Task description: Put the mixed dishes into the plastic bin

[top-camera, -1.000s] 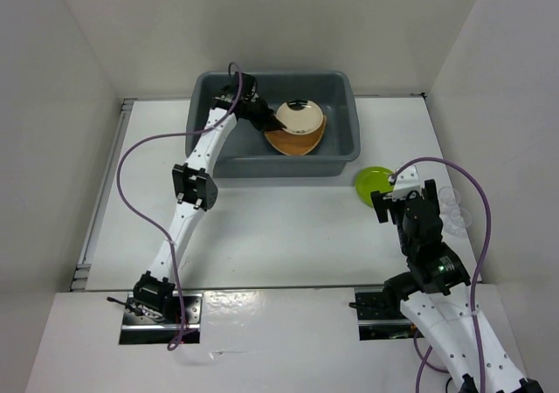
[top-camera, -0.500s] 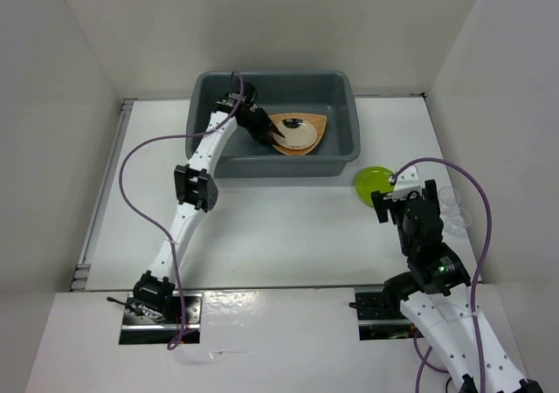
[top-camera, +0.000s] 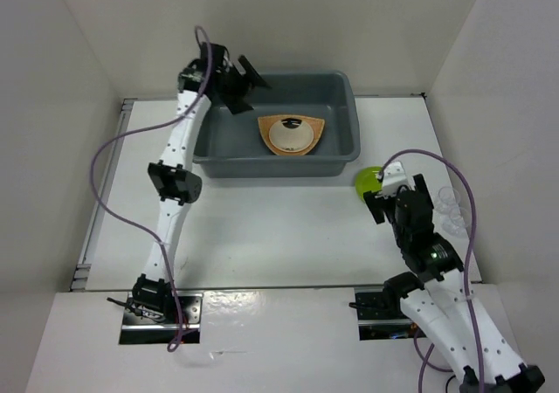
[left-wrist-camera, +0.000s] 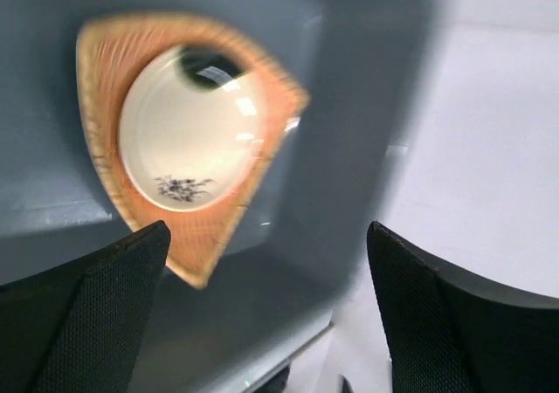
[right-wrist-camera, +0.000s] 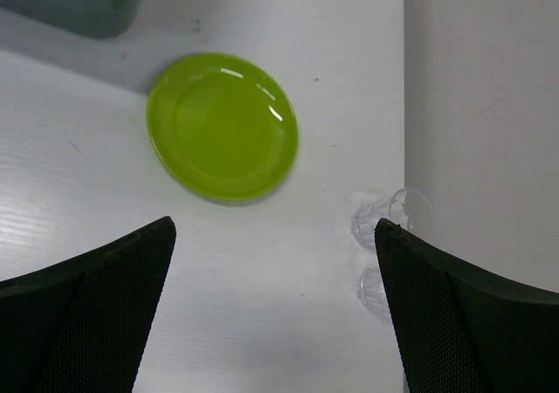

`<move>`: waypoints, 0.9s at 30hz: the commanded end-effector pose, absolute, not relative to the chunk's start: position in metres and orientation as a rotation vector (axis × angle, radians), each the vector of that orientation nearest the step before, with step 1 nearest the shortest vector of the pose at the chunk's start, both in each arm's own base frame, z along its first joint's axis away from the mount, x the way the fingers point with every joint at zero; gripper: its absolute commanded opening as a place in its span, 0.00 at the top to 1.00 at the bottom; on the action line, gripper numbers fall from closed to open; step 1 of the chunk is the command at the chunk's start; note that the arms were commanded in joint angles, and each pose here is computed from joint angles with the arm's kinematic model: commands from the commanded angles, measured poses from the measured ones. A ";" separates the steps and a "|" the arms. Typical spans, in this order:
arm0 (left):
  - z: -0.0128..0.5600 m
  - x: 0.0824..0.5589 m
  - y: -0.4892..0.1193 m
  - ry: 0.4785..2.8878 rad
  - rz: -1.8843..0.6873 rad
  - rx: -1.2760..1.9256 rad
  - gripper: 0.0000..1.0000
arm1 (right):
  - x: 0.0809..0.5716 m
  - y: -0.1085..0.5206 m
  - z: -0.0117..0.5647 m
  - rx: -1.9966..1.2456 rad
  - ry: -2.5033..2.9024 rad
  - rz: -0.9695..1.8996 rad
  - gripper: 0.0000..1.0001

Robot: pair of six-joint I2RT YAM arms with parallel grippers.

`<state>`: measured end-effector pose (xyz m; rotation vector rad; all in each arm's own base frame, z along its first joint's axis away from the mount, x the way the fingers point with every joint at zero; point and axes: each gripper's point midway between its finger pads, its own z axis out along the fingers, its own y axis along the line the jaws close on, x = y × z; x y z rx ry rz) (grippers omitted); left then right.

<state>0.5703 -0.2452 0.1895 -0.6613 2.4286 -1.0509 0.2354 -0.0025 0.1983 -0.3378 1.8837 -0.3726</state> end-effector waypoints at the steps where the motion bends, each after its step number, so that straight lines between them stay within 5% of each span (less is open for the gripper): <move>1: 0.346 0.554 -0.196 2.098 -1.024 -0.463 0.00 | 0.246 0.000 0.184 -0.523 1.979 -0.459 0.01; 6: 0.393 0.503 -0.156 2.078 -0.831 -0.371 0.00 | 0.257 -0.008 0.140 -0.968 2.122 -0.588 0.01; 27: 0.392 0.411 -0.099 2.205 -0.430 -0.373 0.00 | 0.326 0.004 0.061 -1.262 2.208 -0.385 0.01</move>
